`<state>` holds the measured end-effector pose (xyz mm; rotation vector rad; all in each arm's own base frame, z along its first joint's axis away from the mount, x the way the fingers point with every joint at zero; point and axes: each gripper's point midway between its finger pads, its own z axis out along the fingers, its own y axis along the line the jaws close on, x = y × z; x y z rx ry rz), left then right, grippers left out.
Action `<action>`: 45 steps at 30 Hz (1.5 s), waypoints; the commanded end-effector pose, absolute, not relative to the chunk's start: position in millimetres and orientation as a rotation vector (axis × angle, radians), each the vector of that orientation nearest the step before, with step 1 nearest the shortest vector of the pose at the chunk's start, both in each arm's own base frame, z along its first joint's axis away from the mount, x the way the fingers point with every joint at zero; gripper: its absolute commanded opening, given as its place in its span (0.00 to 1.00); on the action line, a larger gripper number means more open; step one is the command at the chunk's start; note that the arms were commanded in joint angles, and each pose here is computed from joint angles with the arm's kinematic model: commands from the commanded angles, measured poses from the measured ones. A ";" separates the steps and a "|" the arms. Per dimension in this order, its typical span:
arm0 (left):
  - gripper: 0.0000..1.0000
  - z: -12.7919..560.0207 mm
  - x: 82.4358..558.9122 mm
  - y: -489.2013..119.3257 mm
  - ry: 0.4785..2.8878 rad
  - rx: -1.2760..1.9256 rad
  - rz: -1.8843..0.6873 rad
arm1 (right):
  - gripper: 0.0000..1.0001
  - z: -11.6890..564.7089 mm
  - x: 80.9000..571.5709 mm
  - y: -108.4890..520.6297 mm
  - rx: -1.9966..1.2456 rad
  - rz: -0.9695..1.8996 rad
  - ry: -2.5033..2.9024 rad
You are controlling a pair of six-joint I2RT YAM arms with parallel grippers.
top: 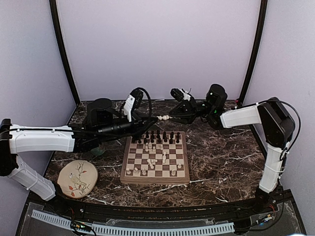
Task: Set up the chess pieces on the board
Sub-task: Pick up the pawn from the chess pile, then place the bishop on f1.
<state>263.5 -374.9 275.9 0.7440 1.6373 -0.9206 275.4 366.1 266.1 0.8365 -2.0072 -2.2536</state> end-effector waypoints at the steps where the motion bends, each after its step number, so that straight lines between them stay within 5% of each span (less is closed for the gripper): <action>1: 0.02 281.4 261.5 -373.1 1.608 0.735 -0.916 | 0.25 272.3 266.9 365.4 0.902 -2.274 -1.974; 14: 0.02 274.8 261.5 -369.5 1.655 0.766 -0.868 | 0.02 258.3 273.0 360.6 0.931 -2.275 -1.997; 22: 0.02 253.6 248.1 -338.4 1.811 0.830 -0.737 | 0.01 241.8 287.2 354.6 0.932 -2.242 -2.101; 27: 0.03 233.6 229.6 -336.5 1.907 0.963 -0.746 | 0.01 244.0 281.5 351.7 0.274 -1.821 -2.074; 30: 0.03 220.7 216.9 -342.7 1.967 1.073 -0.771 | 0.01 267.6 274.7 352.7 0.156 -1.716 -2.044; 45: 0.03 141.6 177.8 -391.6 2.162 1.563 -0.642 | 0.01 294.2 218.8 328.9 0.150 -1.684 -2.030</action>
